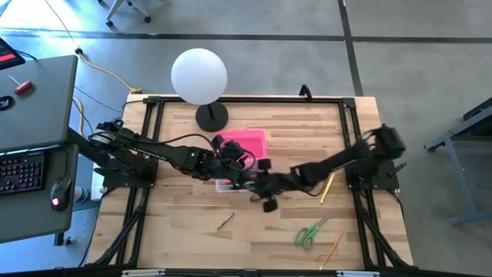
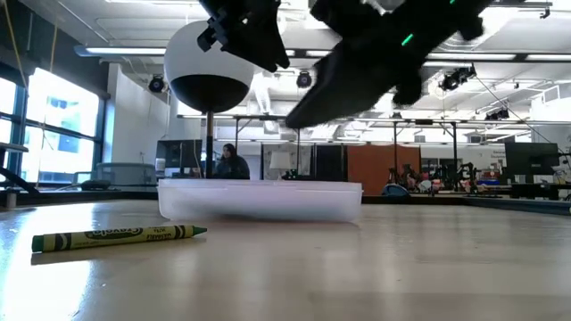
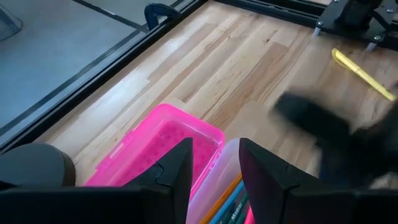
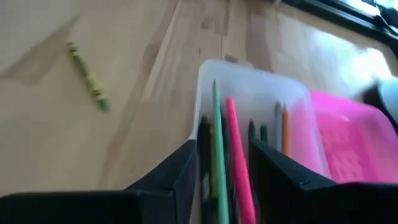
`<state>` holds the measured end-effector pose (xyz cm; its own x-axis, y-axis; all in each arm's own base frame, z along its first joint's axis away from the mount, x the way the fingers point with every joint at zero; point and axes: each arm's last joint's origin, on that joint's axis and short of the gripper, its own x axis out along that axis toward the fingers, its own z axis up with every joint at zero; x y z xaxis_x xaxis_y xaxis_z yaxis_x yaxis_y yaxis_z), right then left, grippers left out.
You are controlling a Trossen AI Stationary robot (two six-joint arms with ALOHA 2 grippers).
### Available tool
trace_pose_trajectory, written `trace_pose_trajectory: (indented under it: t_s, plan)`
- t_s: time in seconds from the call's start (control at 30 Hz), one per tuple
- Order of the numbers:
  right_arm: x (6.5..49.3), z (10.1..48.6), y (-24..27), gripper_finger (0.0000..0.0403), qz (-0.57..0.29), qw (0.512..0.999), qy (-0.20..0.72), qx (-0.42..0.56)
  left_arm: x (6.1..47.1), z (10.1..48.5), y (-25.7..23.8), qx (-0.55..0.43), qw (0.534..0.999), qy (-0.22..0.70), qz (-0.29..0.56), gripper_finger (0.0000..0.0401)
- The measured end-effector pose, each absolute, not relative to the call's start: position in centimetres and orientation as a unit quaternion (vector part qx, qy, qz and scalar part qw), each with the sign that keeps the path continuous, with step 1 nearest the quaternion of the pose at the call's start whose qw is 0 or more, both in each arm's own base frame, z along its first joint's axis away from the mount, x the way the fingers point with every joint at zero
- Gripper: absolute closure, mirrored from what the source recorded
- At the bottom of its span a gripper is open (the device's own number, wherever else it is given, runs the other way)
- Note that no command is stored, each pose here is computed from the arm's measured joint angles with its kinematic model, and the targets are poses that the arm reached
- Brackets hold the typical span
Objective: Pick & place school supplies into a supply box
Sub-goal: Put the yellow pen into the pink supply box
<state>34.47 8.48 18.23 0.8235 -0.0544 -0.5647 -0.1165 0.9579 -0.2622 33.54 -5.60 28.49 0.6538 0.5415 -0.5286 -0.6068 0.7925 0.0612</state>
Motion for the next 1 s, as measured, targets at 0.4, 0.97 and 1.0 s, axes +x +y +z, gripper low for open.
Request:
trace_pose_trajectory:
  t_s: [0.4, 0.97, 1.0]
  plan:
    - [22.7, 22.8, 13.2, 0.0281, -0.041, 0.882, 0.456, -0.113, 33.6, 28.5, -5.6, -0.062, 0.909, 0.267, 0.315, 0.0240]
    - [16.1, 21.4, 13.9, 0.0281, -0.059, 0.711, 0.697, -0.075, 33.7, 28.7, -5.6, -0.069, 0.911, 0.258, 0.313, 0.0240]
    - [16.2, 21.1, 14.0, 0.0281, -0.058, 0.705, 0.702, -0.082, 33.7, 28.7, -5.7, -0.069, 0.912, 0.258, 0.313, 0.0240]
